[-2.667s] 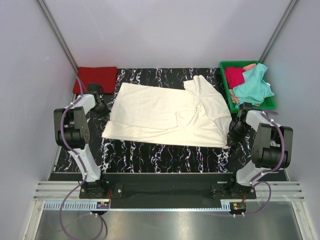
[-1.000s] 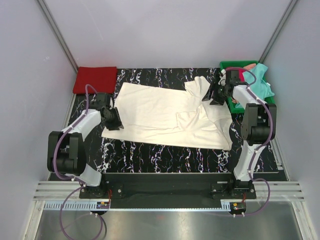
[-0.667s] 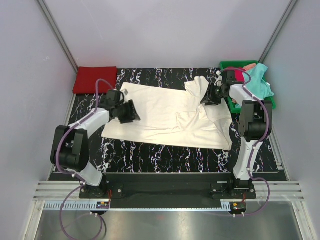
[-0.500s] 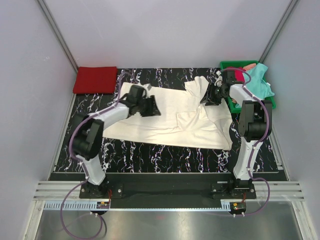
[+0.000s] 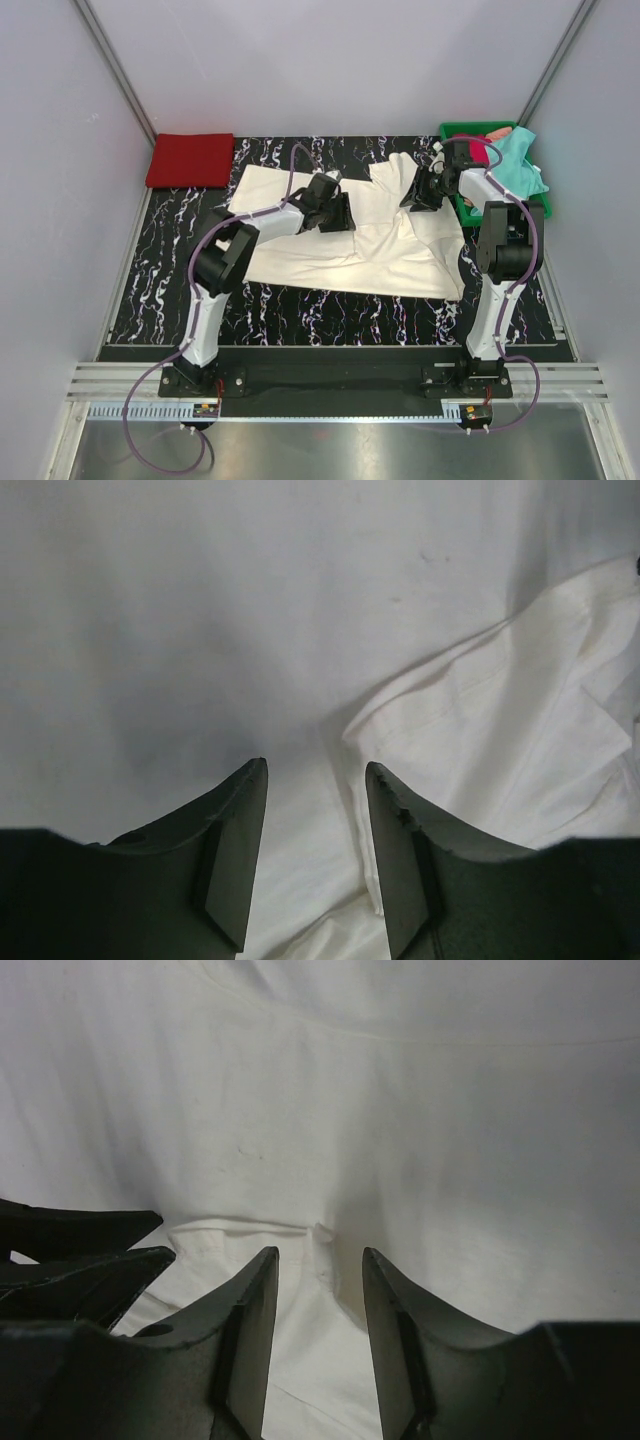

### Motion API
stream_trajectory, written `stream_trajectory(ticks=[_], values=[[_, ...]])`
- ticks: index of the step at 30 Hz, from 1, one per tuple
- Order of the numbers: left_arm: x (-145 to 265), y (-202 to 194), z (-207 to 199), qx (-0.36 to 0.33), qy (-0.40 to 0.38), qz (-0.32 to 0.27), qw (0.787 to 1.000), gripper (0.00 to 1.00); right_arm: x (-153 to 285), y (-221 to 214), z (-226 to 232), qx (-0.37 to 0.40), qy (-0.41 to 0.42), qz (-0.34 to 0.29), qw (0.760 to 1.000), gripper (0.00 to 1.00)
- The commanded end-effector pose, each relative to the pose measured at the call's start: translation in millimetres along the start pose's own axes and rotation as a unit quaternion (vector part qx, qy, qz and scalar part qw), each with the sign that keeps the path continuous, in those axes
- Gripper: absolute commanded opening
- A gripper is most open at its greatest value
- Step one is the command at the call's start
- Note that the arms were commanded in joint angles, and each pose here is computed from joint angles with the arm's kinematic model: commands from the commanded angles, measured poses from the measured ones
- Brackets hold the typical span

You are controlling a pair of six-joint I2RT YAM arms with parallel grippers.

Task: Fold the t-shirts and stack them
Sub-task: Fold the tshirt

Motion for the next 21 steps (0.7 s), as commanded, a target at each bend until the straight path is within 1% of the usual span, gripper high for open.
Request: stream_trajectory(ticks=[1,6,9,12,14,16,18,21], values=[[-9,20,-18,0.009,-0.014,-0.042,0.999,0.49,10,7,13,0.014,0.007,-0.014,1.000,0.46],[-21,19,-27,0.014,-0.023,-0.030,0.999,0.45,4,6,11,0.005,0.008,-0.007,1.000,0.44],[-23,19,-28,0.018,-0.028,-0.028,0.999,0.40,4,7,11,0.004,0.010,-0.006,1.000,0.42],[-23,20,-31,0.023,-0.038,-0.027,0.999,0.34,2,7,10,0.004,0.010,-0.005,1.000,0.41],[-23,23,-33,0.024,-0.043,-0.030,0.998,0.27,0,6,10,0.002,0.012,-0.001,1.000,0.40],[-22,24,-35,0.024,-0.047,-0.030,0.998,0.23,-1,6,10,0.000,0.014,0.000,1.000,0.39],[-19,26,-37,0.022,-0.048,-0.030,0.998,0.15,-3,6,9,-0.003,0.015,0.003,1.000,0.37],[-13,31,-38,0.021,-0.046,-0.039,0.998,0.09,-6,8,9,-0.006,0.019,0.006,1.000,0.35]])
Point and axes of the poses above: each gripper's point midway between its finger pads, its own x axis back along the fingers, its own z axis along the line the jaws close on, y = z × x, the point moved 8 cm from there along x, back along the fingers, and after that the axes turned 3 degrees about -x, right-handed, at the moved point
